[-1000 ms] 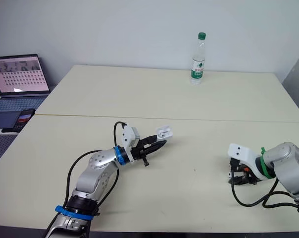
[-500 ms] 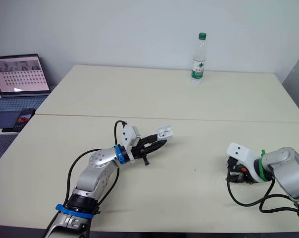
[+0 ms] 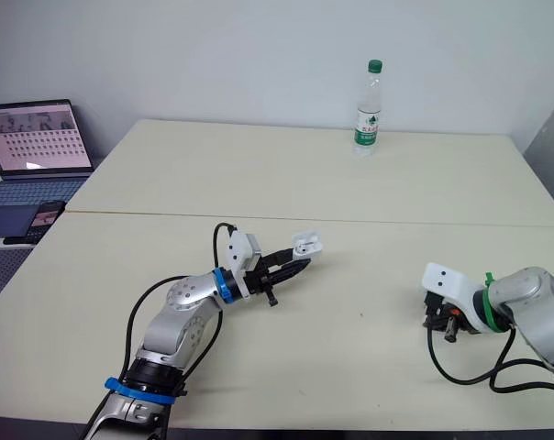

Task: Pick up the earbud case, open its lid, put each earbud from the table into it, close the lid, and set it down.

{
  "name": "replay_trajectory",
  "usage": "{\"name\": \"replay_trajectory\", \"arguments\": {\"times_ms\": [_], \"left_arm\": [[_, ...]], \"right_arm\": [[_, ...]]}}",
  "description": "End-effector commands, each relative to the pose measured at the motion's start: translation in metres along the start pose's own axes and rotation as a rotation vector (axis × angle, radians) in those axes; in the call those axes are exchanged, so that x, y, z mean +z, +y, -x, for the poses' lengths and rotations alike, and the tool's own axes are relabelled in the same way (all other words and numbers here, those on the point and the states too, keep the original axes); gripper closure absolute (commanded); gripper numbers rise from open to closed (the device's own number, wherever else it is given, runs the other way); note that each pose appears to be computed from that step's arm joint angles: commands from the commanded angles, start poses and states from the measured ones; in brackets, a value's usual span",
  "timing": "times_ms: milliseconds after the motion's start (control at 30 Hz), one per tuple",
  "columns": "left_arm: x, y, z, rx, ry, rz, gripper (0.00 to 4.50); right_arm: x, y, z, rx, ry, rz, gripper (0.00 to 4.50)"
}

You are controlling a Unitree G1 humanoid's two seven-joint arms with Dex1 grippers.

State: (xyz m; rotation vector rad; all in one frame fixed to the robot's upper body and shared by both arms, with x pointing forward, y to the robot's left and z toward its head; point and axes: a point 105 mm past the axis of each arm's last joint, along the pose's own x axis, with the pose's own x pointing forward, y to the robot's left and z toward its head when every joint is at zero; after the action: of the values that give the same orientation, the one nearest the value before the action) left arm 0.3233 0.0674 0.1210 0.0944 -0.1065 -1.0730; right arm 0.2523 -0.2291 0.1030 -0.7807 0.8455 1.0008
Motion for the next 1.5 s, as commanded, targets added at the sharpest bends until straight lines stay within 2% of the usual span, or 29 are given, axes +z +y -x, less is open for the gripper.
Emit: {"name": "replay_trajectory", "arguments": {"times_ms": [33, 100, 200, 333, 433, 633, 833, 1000, 1133, 1267, 1367, 1500], "left_arm": [[0.010, -0.003, -0.003, -0.014, -0.030, -0.038, 3.73], [0.010, -0.004, -0.004, -0.017, -0.030, -0.038, 3.73], [0.010, -0.005, -0.004, -0.019, -0.030, -0.038, 3.73], [0.010, -0.007, -0.005, -0.026, -0.031, -0.040, 3.73], [0.010, -0.008, -0.006, -0.029, -0.030, -0.040, 3.73], [0.010, -0.009, -0.007, -0.032, -0.030, -0.041, 3.73], [0.011, -0.010, -0.007, -0.035, -0.033, -0.044, 3.73], [0.014, -0.012, -0.009, -0.039, -0.043, -0.044, 3.73], [0.018, -0.014, -0.012, -0.043, -0.064, -0.038, 3.73], [0.025, -0.012, -0.022, -0.026, -0.112, -0.005, 3.73], [0.036, -0.015, -0.035, -0.028, -0.162, 0.016, 3.73], [0.044, -0.017, -0.045, -0.018, -0.204, 0.044, 3.73]], "right_arm": [[0.005, 0.004, 0.011, 0.040, -0.036, 0.182, 4.08], [0.008, 0.009, 0.014, 0.078, -0.080, 0.306, 4.08], [-0.003, 0.012, 0.018, 0.124, -0.044, 0.475, 4.08], [-0.016, 0.011, 0.021, 0.145, -0.003, 0.557, 4.08], [-0.035, 0.013, 0.022, 0.190, 0.089, 0.610, 4.08], [-0.045, 0.007, 0.021, 0.166, 0.128, 0.619, 4.08], [-0.017, -0.003, 0.023, 0.066, -0.028, 0.521, 4.08], [-0.015, 0.002, 0.030, 0.047, -0.073, 0.453, 4.08], [0.011, -0.003, 0.034, -0.072, -0.267, 0.391, 4.08], [0.039, 0.007, 0.034, -0.118, -0.503, 0.280, 4.08], [0.073, -0.016, 0.044, -0.332, -0.733, 0.183, 4.08], [0.108, -0.032, 0.064, -0.470, -1.018, 0.005, 4.08]]}}
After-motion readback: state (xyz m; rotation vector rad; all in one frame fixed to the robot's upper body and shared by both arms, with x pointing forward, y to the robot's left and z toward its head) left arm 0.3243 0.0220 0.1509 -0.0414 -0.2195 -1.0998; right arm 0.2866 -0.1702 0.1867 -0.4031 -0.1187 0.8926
